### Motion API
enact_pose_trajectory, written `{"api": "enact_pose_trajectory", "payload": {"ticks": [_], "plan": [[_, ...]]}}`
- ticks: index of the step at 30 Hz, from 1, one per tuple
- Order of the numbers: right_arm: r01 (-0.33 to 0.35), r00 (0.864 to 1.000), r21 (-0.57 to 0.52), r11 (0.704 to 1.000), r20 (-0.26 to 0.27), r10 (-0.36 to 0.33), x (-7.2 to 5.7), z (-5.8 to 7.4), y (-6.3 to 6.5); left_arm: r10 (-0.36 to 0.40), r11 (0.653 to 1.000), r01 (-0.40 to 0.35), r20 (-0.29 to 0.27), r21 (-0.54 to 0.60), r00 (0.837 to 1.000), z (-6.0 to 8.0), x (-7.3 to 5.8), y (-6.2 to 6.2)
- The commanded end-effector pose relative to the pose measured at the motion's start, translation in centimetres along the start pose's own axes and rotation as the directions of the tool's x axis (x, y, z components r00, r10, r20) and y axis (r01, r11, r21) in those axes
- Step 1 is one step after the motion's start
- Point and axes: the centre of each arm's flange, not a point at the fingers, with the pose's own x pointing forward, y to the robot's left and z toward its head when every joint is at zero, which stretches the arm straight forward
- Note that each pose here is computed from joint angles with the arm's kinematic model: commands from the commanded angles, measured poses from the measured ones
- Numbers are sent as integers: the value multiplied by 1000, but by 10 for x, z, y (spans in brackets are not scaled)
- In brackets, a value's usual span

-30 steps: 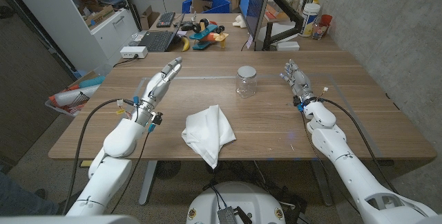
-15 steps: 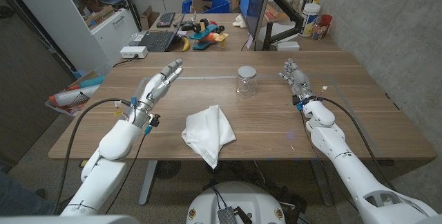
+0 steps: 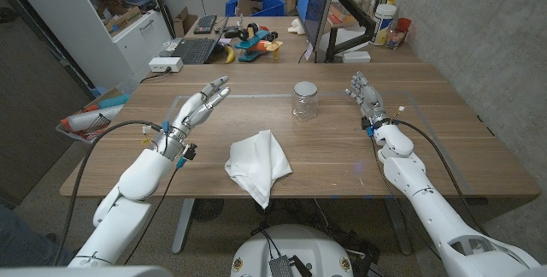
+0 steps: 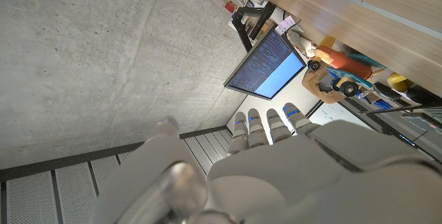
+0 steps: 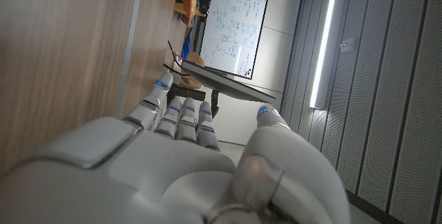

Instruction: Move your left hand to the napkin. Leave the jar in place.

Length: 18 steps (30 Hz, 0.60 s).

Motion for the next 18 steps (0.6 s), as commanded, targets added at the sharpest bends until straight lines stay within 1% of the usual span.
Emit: {"api": "enact_pose_trajectory", "payload": {"ticks": [1, 7, 11, 18], "plan": [[-6, 1000, -15, 1000, 14, 6, 2, 4, 2, -41, 998, 41, 13, 39, 999, 7, -5, -5], [-6, 1000, -21, 1000, 16, 7, 2, 5, 3, -64, 995, 63, 17, 77, 998, 11, -4, -9], [-6, 1000, -19, 1000, 15, 6, 2, 3, 2, -80, 993, 79, 13, 90, 997, 13, -2, -12], [-11, 1000, -17, 1000, 15, 11, 5, 1, -4, -89, 987, 88, 4, 138, 996, 13, 3, -21]]}}
